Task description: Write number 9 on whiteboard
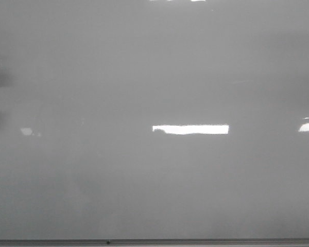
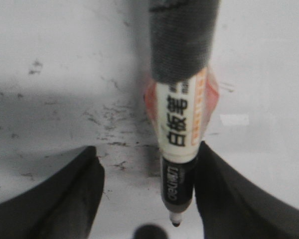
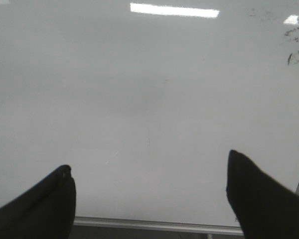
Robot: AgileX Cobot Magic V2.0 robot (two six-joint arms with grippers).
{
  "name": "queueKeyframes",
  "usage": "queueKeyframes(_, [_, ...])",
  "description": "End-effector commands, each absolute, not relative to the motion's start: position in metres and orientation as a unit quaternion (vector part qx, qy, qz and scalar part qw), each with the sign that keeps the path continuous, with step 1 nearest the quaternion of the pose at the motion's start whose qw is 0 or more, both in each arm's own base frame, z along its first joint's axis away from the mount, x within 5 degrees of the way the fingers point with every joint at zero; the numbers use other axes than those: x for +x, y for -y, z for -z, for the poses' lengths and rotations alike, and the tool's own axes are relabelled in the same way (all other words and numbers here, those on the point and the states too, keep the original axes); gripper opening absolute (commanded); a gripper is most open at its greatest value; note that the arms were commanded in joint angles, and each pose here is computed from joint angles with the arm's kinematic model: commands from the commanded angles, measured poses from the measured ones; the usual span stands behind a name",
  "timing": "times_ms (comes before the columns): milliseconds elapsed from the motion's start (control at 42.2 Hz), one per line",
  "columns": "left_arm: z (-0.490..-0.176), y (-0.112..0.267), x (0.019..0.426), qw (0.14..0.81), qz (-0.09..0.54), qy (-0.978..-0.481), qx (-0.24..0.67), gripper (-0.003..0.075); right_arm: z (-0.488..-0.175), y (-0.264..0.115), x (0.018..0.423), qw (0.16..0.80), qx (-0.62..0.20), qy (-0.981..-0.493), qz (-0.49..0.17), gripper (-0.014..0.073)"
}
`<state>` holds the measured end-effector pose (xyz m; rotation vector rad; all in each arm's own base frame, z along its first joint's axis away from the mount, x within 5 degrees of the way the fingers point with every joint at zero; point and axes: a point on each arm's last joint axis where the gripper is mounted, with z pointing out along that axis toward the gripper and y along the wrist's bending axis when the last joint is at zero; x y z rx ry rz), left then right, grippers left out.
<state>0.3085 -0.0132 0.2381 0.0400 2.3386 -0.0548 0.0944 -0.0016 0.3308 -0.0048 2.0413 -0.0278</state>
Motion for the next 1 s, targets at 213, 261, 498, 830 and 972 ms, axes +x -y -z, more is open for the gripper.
queueKeyframes(213, [-0.263, 0.013, 0.314, 0.454, 0.023, -0.891, 0.009, 0.0082, -0.346, 0.002, 0.099, 0.562, -0.009, -0.827, 0.020, 0.0633])
queueKeyframes(261, [-0.262, 0.013, 0.313, 0.448, 0.023, -0.894, 0.010, 0.0052, -0.346, 0.002, 0.099, 0.563, -0.009, -0.826, 0.020, 0.0633])
queueKeyframes(498, [-0.280, 0.015, 0.299, 0.391, 0.028, -0.920, 0.030, -0.0019, -0.352, -0.001, 0.097, 0.567, 0.002, -0.824, -0.008, 0.0633])
queueKeyframes(830, [-0.333, 0.045, 0.264, 0.275, 0.040, -0.932, 0.233, -0.0019, -0.370, -0.003, 0.115, 0.489, -0.016, -0.872, -0.008, 0.0633])
queueKeyframes(972, [-0.342, 0.076, 0.253, 0.259, 0.063, -0.902, 0.340, -0.0019, -0.368, -0.012, 0.132, 0.445, -0.072, -0.892, -0.018, 0.0633])
